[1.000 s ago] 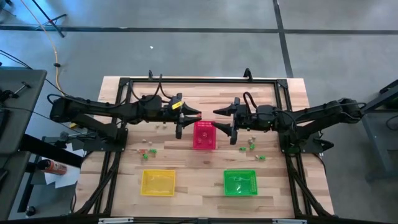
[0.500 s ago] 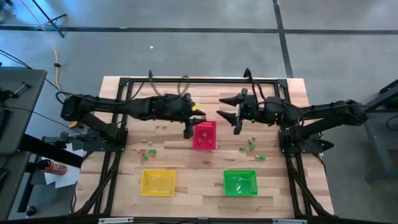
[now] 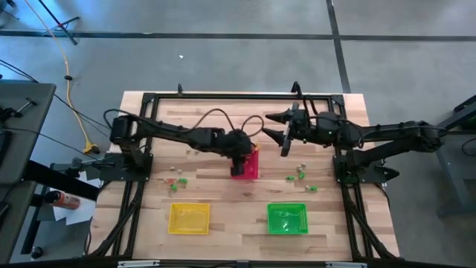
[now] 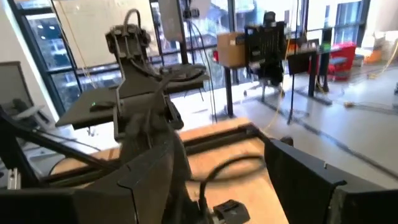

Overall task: Sort Halloween decoration
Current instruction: Put the top orange pumpkin toy into the red bin, then put the orange pumpkin toy into the red bin

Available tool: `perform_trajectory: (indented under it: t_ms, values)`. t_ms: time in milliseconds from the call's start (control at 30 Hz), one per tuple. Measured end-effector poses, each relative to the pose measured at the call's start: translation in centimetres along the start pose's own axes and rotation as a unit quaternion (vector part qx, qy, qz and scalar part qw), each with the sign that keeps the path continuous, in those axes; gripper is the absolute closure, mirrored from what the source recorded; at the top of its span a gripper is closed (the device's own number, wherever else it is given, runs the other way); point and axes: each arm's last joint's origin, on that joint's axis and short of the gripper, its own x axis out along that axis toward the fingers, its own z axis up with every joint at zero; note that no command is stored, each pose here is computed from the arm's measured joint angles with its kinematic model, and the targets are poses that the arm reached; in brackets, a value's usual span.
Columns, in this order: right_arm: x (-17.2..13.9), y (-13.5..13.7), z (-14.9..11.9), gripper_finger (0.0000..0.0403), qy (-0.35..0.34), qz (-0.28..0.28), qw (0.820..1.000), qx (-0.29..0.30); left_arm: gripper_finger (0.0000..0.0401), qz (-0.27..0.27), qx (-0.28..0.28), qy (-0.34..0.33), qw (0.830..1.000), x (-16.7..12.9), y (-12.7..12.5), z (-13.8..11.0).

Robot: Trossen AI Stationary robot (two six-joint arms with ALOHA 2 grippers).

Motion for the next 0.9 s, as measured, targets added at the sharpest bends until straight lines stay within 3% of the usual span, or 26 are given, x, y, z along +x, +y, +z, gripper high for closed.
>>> perform_trajectory:
  t_ms: [300,700,900]
  values:
    - [0.0,-0.1,-0.6,0.0155,0.029,-0.004,1.000,0.009,0.0288,-0.021,-0.012,0.051,0.998,3.6,-0.3,-1.8]
    - [0.0,-0.1,-0.6,0.0155,0.029,-0.004,1.000,0.008,0.0286,-0.038,-0.049,0.058,0.996,3.7,0.6,-2.0]
    - [0.0,-0.1,-0.6,0.0155,0.029,-0.004,1.000,0.008,0.0254,-0.040,-0.056,0.062,0.996,3.7,0.5,-2.0]
